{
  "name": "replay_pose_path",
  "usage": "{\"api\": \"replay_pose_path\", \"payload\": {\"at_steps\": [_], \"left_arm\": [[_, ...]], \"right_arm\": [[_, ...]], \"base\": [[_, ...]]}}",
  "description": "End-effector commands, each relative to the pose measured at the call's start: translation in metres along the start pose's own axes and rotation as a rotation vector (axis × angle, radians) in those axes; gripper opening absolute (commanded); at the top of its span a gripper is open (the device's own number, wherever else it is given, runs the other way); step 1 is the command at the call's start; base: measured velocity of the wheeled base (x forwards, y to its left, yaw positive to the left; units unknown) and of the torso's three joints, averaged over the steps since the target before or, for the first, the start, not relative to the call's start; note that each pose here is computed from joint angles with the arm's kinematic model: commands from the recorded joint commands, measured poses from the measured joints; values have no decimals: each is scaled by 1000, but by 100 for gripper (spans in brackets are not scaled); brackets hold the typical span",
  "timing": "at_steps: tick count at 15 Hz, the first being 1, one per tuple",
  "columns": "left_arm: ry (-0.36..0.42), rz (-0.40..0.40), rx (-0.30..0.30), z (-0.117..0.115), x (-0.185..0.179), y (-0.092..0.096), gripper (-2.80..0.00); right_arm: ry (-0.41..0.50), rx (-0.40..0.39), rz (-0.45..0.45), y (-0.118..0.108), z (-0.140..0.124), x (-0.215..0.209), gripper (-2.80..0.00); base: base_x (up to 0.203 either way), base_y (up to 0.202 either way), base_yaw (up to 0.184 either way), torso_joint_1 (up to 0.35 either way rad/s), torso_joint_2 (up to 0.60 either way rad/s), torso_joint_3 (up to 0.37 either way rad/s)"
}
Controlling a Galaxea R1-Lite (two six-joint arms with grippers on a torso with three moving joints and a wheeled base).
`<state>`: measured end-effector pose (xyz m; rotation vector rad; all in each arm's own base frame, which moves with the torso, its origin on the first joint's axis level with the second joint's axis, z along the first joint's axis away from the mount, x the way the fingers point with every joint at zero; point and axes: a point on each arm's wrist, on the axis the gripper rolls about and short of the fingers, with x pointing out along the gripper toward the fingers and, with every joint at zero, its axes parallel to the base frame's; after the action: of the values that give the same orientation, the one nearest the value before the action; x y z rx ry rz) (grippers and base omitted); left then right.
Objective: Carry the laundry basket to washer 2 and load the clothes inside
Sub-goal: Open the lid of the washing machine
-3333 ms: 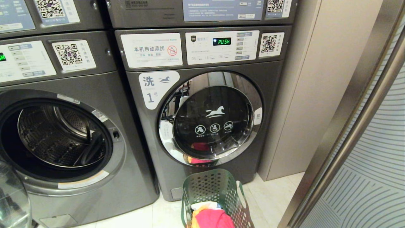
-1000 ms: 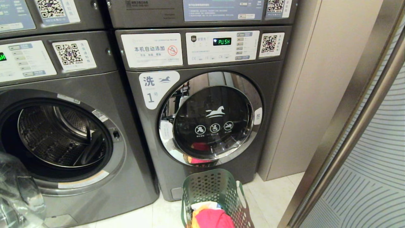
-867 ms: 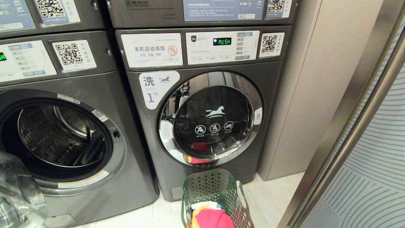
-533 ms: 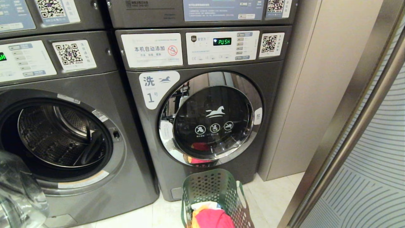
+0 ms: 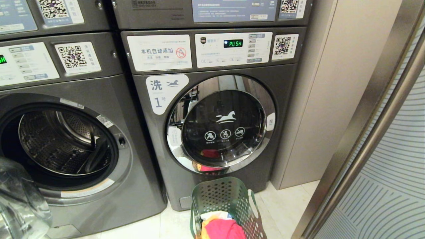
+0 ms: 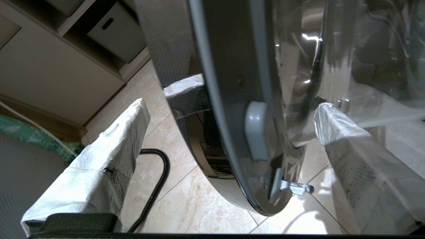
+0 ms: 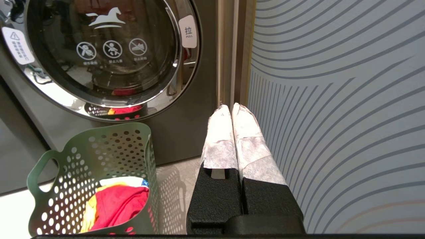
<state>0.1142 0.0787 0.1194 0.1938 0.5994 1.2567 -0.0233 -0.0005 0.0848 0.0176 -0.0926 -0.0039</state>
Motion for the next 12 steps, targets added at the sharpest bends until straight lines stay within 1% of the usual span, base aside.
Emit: {"api": "replay_pose_path", "payload": {"at_steps": [1, 3, 6, 12], "left_arm": [[24, 61, -25, 5, 9, 5, 0], [48, 126, -44, 12, 19, 13, 0], [59, 183, -72, 26, 35, 18, 0], [117, 308, -137, 37, 68, 35, 0]], "right_arm": [[34, 0, -1, 0, -9, 2, -280], [34, -2, -1, 0, -9, 2, -280], [34, 0, -1, 0, -9, 2, -280], [34, -1, -1, 0, -9, 2, -280]], "base": [[0, 0, 0, 0, 0, 0], [0, 0, 0, 0, 0, 0], [0, 0, 0, 0, 0, 0], [0, 0, 0, 0, 0, 0]]}}
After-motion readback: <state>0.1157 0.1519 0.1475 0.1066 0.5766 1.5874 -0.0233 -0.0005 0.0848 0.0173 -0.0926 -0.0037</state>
